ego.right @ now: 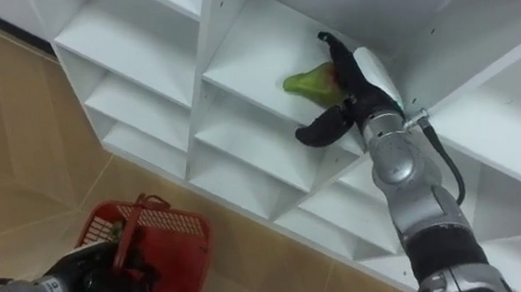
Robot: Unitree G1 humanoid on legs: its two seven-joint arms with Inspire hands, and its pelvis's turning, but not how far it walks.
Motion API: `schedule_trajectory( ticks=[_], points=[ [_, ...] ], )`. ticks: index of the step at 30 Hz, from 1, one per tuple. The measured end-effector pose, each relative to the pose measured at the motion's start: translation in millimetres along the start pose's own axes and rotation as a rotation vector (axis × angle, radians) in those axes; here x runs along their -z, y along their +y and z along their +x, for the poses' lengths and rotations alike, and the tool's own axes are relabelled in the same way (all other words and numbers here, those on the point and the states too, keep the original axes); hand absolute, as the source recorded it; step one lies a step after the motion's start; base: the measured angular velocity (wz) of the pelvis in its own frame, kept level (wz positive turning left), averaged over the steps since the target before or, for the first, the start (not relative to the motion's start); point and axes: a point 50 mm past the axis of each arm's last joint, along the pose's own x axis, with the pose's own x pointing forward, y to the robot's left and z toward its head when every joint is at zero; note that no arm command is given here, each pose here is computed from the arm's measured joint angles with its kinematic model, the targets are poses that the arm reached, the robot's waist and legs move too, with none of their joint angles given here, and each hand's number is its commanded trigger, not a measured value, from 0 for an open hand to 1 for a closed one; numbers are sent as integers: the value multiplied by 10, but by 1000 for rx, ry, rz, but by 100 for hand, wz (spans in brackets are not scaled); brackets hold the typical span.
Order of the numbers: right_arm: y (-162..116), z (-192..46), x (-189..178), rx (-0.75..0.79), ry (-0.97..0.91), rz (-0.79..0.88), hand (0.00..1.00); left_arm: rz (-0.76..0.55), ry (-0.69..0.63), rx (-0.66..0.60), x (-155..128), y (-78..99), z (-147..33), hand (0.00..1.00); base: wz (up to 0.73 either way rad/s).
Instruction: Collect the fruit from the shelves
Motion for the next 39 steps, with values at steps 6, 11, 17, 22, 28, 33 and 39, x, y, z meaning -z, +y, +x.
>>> schedule_trajectory(
  ticks=[6, 11, 17, 22, 28, 33, 39],
  points=[
    [15, -10, -3, -18, -16, -96, 100, -3, 3, 6, -32, 1, 14, 100, 0],
    [5, -12, 2, -12, -14, -95, 100, -3, 1, 5, -44, 7, 15, 100, 0],
    [-2, -14, 11, -32, -9, -68, 100, -4, -2, 7, -52, -1, 21, 100, 0],
    [-44, -20, 84, -13, 37, -36, 100, -5, 0, 11, -45, -13, 25, 100, 2],
    [-50, -20, 93, -22, 41, -28, 100, -3, 2, 13, -41, -16, 26, 100, 0],
    [-46, -18, 90, -32, 41, -22, 100, -2, 5, 16, -35, -27, 29, 100, 0],
    [-31, -24, 51, -28, 27, -17, 100, -15, 3, 28, -23, -86, 54, 100, 0]
  ],
)
